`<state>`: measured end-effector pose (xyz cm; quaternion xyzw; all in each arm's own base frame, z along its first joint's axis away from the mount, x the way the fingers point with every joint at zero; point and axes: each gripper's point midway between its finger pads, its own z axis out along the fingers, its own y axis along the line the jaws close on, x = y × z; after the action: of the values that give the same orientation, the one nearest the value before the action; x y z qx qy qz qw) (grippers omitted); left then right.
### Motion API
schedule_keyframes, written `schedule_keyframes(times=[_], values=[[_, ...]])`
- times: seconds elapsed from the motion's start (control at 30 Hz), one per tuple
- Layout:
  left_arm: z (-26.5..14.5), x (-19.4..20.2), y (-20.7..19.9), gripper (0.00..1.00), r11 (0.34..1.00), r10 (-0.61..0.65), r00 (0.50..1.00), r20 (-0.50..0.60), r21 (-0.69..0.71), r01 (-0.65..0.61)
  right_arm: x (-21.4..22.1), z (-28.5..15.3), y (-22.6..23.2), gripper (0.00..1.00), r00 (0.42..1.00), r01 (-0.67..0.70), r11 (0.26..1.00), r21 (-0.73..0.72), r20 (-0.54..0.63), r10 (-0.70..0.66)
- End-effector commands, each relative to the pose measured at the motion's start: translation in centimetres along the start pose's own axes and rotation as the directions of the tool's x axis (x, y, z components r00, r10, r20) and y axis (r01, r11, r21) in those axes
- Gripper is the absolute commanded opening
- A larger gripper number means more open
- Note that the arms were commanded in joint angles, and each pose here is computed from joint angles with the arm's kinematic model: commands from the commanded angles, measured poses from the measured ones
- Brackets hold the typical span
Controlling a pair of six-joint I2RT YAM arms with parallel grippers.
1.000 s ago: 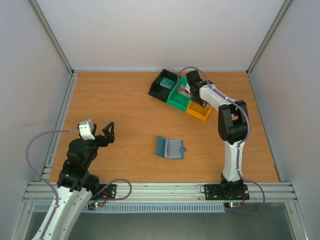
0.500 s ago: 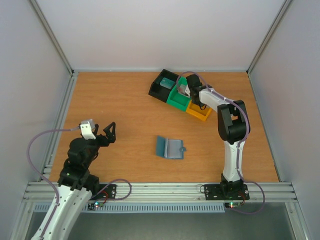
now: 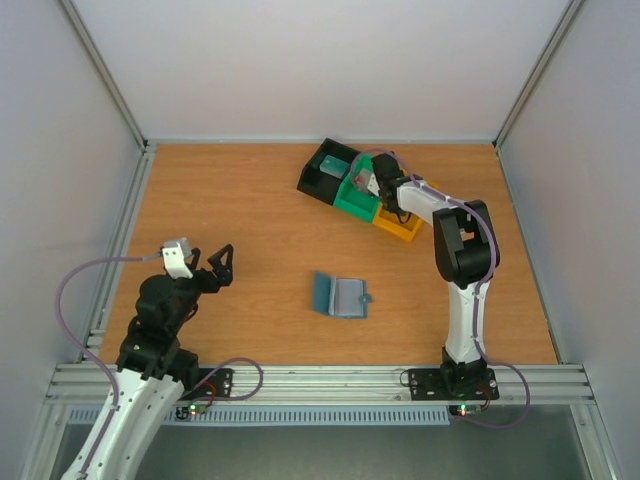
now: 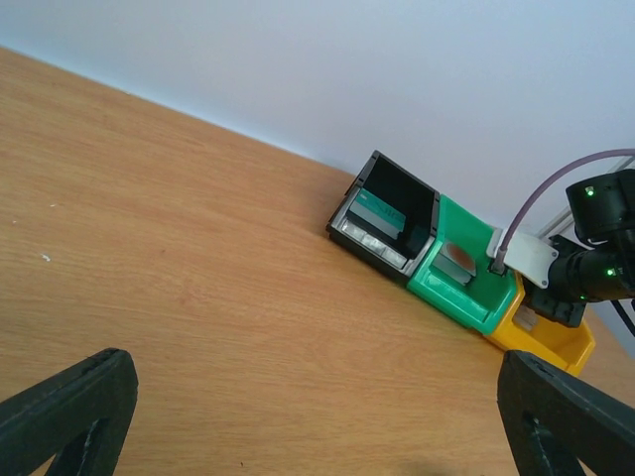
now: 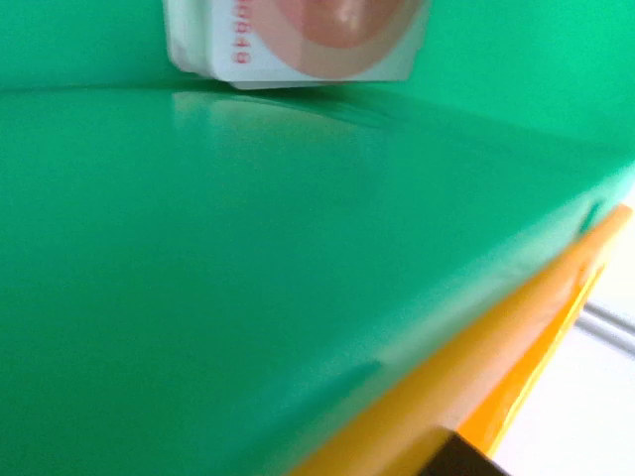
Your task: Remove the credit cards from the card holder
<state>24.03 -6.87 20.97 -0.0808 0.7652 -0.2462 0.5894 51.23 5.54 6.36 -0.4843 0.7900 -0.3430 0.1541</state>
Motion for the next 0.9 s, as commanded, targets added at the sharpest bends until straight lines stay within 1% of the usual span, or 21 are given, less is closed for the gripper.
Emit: schedule_keyframes(times=[0.0, 0.03, 0.17, 0.33, 0.47, 0.6, 0.63, 0.67, 0.73, 0.77, 0.8, 0.87], values=[[0.2, -0.6, -0.6, 0.99, 0.999, -0.009, 0.999, 0.035, 0.037, 0.007, 0.2, -0.2, 0.9, 0.31, 1.000, 0.009, 0.999, -0.032, 0.008, -0.009], [0.2, -0.6, -0.6, 0.99, 0.999, -0.009, 0.999, 0.035, 0.038, 0.008, 0.3, -0.5, 0.8, 0.34, 1.000, 0.008, 1.000, -0.030, 0.009, -0.007], [0.2, -0.6, -0.7, 0.99, 0.999, -0.012, 0.999, 0.034, 0.046, 0.011, 0.6, -1.1, 0.4, 0.40, 1.000, -0.001, 1.000, -0.025, 0.013, 0.002], [0.2, -0.6, -0.8, 0.99, 0.999, -0.012, 0.999, 0.038, 0.053, 0.010, 0.7, -2.3, -0.7, 0.56, 1.000, -0.024, 1.000, -0.009, 0.017, 0.024], [0.1, -0.7, -0.9, 0.99, 0.998, -0.011, 0.999, 0.040, 0.057, 0.008, 0.2, -5.2, -3.2, 0.62, 0.987, -0.149, 0.989, 0.006, 0.065, 0.149], [0.1, -0.7, -1.2, 0.99, 0.997, -0.011, 0.999, 0.040, 0.076, 0.008, 0.6, -10.7, -6.9, 0.65, 0.942, -0.313, 0.949, 0.040, 0.138, 0.305], [0.1, -0.7, -1.4, 0.99, 0.996, -0.011, 0.999, 0.041, 0.083, 0.008, 0.8, -12.3, -7.6, 0.66, 0.920, -0.369, 0.929, 0.033, 0.157, 0.360], [0.1, -0.6, -1.4, 0.99, 0.996, -0.012, 0.999, 0.040, 0.089, 0.008, 1.1, -14.0, -8.0, 0.66, 0.880, -0.451, 0.893, 0.010, 0.175, 0.442], [0.1, -0.7, -1.7, 0.99, 0.995, -0.014, 0.999, 0.041, 0.102, 0.010, 1.6, -17.4, -7.6, 0.66, 0.784, -0.582, 0.808, -0.093, 0.198, 0.588], [0.2, -0.6, -1.8, 0.99, 0.994, -0.015, 0.999, 0.037, 0.108, 0.011, 1.2, -19.1, -6.4, 0.66, 0.727, -0.622, 0.756, -0.206, 0.206, 0.655], [0.2, -0.5, -1.9, 0.99, 0.994, -0.016, 0.999, 0.031, 0.113, 0.013, 1.0, -20.7, -5.0, 0.66, 0.666, -0.654, 0.687, -0.316, 0.189, 0.721], [0.5, -0.1, -2.3, 0.99, 0.990, -0.021, 1.000, -0.005, 0.137, 0.021, 0.6, -23.1, -1.7, 0.67, 0.565, -0.669, 0.536, -0.515, 0.117, 0.817]])
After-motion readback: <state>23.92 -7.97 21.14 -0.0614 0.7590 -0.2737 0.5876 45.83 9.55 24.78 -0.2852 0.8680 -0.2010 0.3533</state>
